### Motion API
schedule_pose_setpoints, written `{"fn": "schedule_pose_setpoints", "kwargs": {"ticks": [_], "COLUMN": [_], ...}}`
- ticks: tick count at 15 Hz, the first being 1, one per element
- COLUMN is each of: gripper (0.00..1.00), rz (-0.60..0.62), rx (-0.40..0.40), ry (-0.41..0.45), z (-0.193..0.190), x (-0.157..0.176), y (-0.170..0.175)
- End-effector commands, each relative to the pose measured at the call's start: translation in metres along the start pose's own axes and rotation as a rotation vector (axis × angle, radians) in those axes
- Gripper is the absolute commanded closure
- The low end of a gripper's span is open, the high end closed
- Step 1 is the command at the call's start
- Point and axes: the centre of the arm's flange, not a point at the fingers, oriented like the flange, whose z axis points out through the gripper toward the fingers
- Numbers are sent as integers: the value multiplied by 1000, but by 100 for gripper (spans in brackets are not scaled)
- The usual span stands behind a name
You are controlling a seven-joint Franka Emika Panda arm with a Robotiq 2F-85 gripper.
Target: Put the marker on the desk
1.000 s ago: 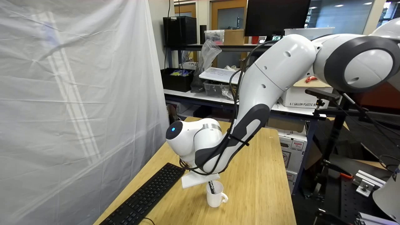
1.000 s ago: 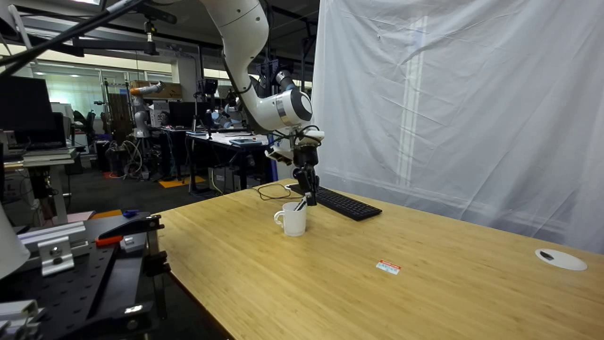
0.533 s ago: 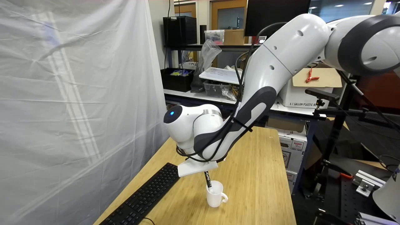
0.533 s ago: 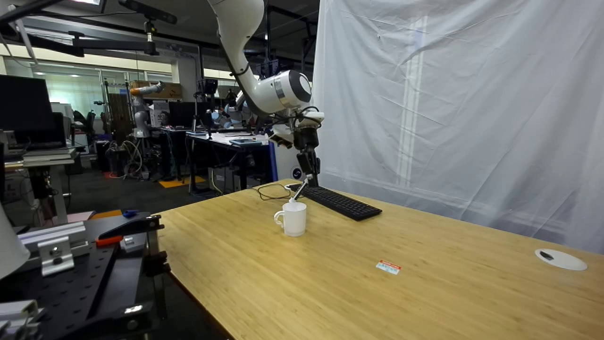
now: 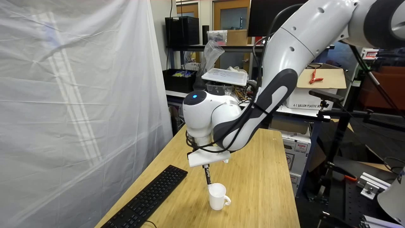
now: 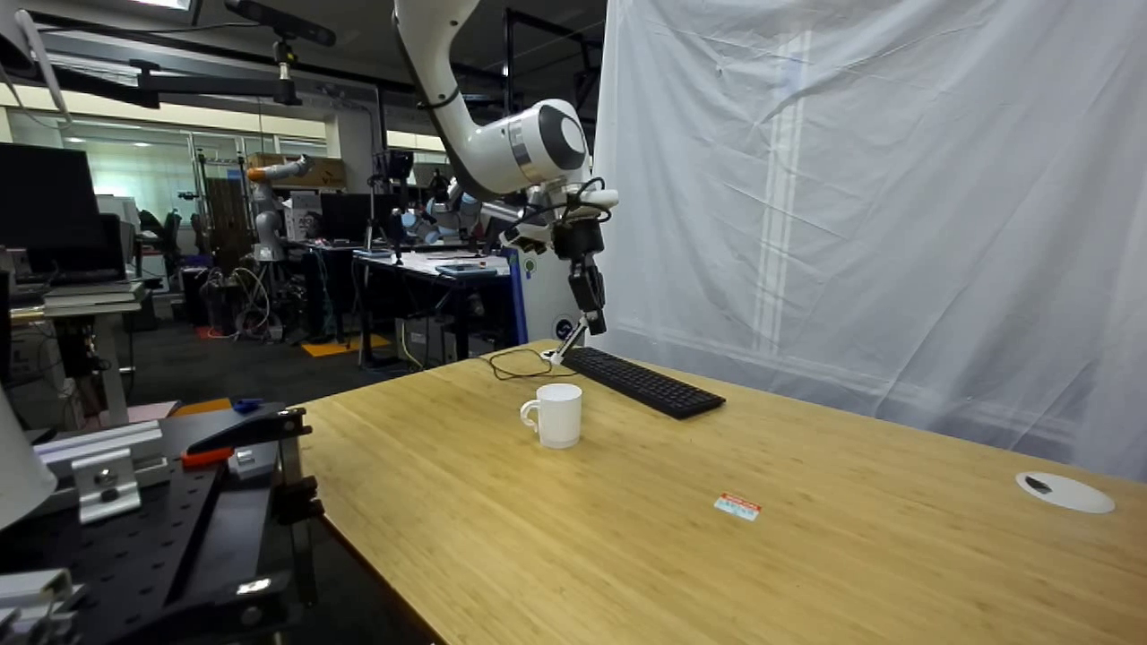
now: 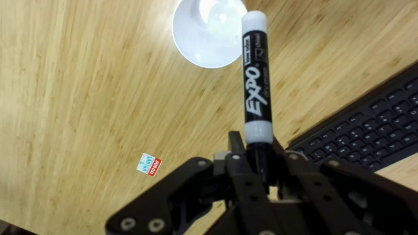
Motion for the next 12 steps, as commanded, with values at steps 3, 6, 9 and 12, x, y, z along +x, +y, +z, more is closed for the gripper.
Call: {"fn": "schedule_pose_setpoints", "kwargs": {"ticks": [3, 6, 9, 12], "gripper": [95, 95, 95, 95], "rz": [-193, -293, -398, -562], "rx": [183, 258, 294, 254], "ry": [-73, -131, -198, -267], "z": [-20, -20, -11, 2], "x": [12, 23, 33, 44], "y": [75, 122, 168, 206]}}
